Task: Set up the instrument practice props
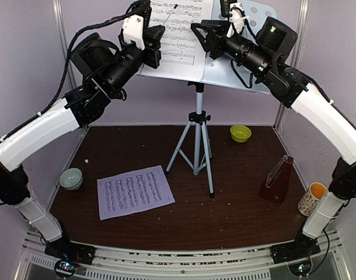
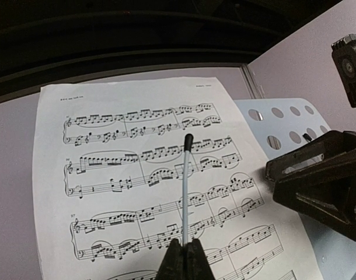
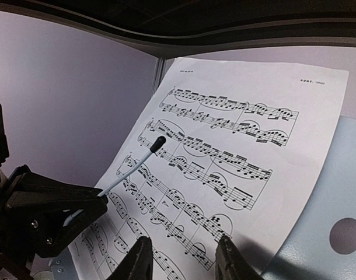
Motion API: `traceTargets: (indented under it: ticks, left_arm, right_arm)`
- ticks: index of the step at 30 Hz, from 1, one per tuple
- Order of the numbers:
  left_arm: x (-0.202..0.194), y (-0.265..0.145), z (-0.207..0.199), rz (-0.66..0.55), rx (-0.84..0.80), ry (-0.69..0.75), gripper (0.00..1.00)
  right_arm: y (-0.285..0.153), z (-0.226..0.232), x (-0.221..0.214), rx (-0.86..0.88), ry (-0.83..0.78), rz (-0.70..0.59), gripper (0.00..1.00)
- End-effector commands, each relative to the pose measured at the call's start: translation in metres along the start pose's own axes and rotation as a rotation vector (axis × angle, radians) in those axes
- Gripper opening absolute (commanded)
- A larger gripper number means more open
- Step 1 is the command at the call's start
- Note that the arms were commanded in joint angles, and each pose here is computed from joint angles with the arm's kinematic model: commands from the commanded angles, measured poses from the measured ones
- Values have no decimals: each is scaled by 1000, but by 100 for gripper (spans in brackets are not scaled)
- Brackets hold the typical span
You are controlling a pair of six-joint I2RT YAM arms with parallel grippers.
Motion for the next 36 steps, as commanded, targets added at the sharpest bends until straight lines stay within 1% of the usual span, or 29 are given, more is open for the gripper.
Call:
traceTargets:
  ticks: [1, 6, 9, 12, 16, 22, 27, 36]
  left_arm:
    - [45, -11, 22, -147, 43, -16, 0]
    - [45, -11, 22, -147, 46, -11, 0]
    - [44, -11, 22, -150, 51, -5, 0]
    - [45, -12, 23, -153, 59, -5, 0]
    - [45, -12, 24, -153, 58, -6, 0]
    - [46, -13, 24, -160, 63, -14, 0]
    - [45, -14, 24, -161, 64, -16, 0]
    - [48, -15, 25, -165, 63, -24, 0]
  right_arm:
    - [7, 3, 10, -1, 12, -27, 38]
    - [-5, 3, 21, -36, 29, -22, 41]
    - [-21, 3, 26, -100, 147, -28, 41]
    - [-41, 0, 35, -201, 225, -50, 48]
    - [-50, -3, 23, -288, 285, -14, 54]
    - [-42, -1, 1, -345, 300, 71, 56]
    - [-36, 8, -4, -353, 303, 85, 59]
    - [-18, 18, -16, -326, 329, 121, 57]
Point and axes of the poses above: each gripper's point midway between its finger pads, its own y axis out along the fingers, its own z axis along the line the jaws close on, x = y × z, the point moved 6 cm from there along -y, back along the fingers, and after that the axes turned 1 degree about -y, right-handed, at the moved point
